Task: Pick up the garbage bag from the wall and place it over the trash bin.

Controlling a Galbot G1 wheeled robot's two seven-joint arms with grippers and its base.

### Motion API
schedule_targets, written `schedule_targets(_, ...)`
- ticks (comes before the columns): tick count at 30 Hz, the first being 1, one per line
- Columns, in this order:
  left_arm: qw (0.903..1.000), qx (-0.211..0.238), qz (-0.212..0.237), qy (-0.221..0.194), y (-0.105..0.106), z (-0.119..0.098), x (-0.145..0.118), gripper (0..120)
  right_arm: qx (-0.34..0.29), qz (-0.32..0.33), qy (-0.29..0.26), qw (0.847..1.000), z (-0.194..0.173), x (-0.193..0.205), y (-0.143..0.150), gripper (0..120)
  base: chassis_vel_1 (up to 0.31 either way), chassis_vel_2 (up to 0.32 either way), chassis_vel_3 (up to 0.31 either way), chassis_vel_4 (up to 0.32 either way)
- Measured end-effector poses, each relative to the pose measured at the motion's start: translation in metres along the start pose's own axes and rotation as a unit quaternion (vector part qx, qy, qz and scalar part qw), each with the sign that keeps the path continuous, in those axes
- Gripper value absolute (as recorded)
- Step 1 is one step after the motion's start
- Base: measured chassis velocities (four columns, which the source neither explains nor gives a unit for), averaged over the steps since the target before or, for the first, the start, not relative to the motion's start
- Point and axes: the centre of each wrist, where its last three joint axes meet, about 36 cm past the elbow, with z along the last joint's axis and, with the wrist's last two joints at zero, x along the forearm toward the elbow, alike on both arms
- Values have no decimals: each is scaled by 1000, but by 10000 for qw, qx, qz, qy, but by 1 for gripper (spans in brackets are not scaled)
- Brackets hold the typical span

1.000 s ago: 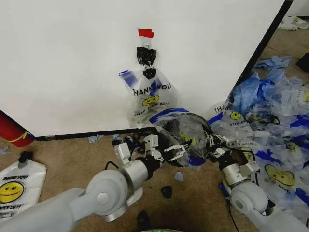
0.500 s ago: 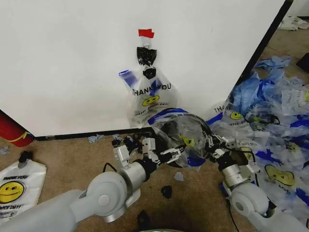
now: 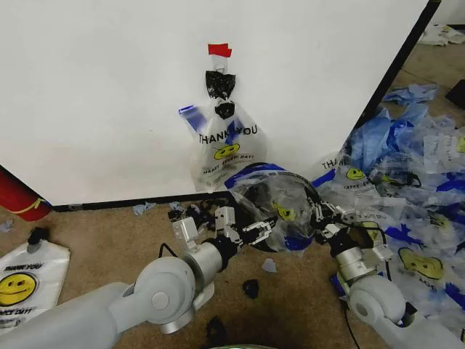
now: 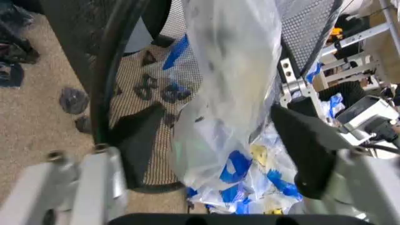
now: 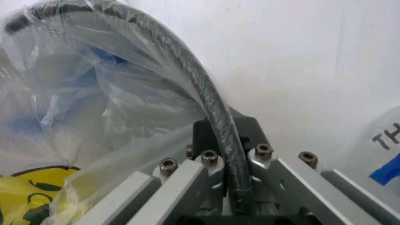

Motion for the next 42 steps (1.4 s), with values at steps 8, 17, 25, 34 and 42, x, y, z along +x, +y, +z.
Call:
schedule_targets(8,10000,38,-65,31,-1,1,2,35,-6,19,14,10000,2,0,0,0,0,0,0,0)
schedule_targets(17,9999,111,-31,-66,-4,-2,-2,1,-6,14,26,10000,3,1,1,0,0,0,0,0)
schedule_targets(25,9999,148,-73,-44,-3,2,1,0,-83,77,20,9999,4,0,2,0,0,0,0,0)
schedule_targets(34,9998,112,-139,-123,0,0,8,0,-250,172,32,9995,7,-5,4,0,0,0,0,0)
schedule_targets(42,9997,74,-166,-174,2,0,16,0,-499,403,66,9979,3,-13,0,0,0,0,0,0)
